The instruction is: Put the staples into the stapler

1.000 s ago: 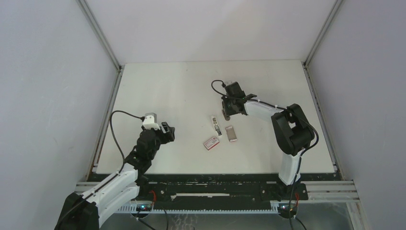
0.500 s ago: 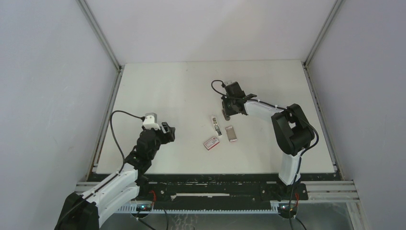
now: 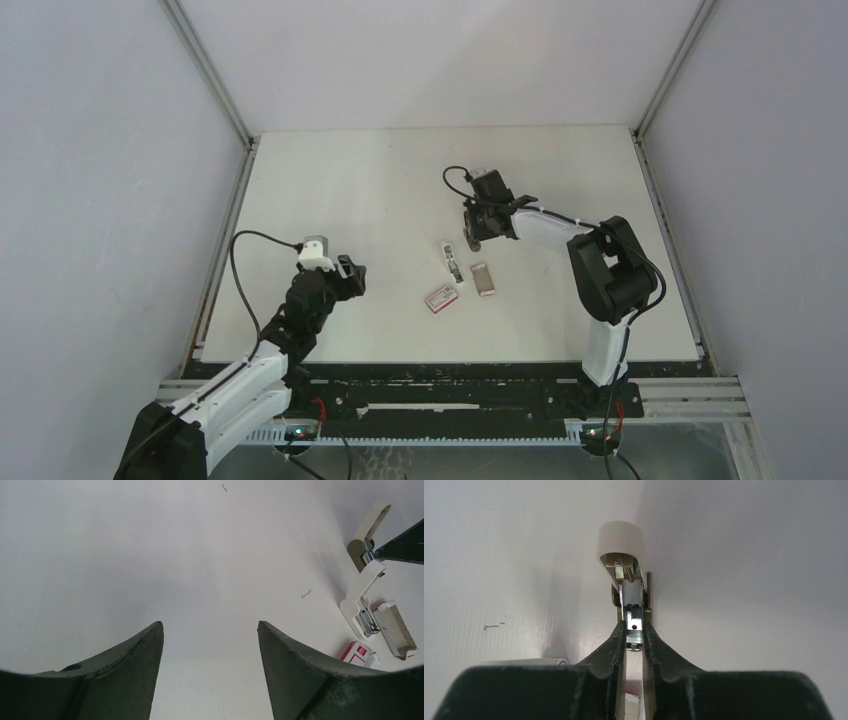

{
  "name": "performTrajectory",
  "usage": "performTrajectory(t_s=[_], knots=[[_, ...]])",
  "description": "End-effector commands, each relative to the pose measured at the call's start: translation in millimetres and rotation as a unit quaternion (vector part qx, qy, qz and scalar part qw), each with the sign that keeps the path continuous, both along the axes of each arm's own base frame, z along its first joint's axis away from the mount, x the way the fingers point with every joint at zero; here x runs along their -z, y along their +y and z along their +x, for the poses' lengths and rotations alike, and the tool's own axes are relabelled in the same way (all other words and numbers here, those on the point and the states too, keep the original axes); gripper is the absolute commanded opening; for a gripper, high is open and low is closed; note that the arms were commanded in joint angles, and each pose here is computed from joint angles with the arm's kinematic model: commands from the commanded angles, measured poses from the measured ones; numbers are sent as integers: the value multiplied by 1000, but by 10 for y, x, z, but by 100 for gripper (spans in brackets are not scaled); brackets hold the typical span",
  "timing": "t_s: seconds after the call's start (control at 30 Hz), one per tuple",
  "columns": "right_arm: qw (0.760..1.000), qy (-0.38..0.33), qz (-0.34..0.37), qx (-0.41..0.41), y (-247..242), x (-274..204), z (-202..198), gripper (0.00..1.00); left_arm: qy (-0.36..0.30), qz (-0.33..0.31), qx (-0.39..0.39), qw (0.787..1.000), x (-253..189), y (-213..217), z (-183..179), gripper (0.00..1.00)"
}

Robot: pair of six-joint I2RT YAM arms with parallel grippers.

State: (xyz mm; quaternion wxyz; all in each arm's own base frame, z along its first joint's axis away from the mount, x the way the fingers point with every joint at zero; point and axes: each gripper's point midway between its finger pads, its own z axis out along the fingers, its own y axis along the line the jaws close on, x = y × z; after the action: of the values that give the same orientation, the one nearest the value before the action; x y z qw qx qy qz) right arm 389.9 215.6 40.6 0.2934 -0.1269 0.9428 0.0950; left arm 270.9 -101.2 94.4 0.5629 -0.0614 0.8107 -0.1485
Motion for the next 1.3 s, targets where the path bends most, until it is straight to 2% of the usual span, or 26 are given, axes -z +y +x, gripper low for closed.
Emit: performTrajectory(t_s=[0.0,0.47,0.6,0.83,1.07,1.27], knots=[[1000,-21,2,0,0,-93,159,10,-34,-5,0,999,-190,-8,73,73],[1000,-20,15,-12,59,-133,138,9,-38,-8,19,999,-199,-74,71,73],[1000,-9,10,-19,75,-61,71,8,-67,-34,96,993,-343,-364,59,72],[1000,11,14,-16,36,79,-146,8,-66,-61,212,973,-594,-901,150,68],[999,22,24,-9,-40,55,-380,8,-63,-86,248,963,-777,-1256,492,65],[998,50,40,-10,-86,51,-659,8,-54,-113,307,943,-855,-1677,650,62]])
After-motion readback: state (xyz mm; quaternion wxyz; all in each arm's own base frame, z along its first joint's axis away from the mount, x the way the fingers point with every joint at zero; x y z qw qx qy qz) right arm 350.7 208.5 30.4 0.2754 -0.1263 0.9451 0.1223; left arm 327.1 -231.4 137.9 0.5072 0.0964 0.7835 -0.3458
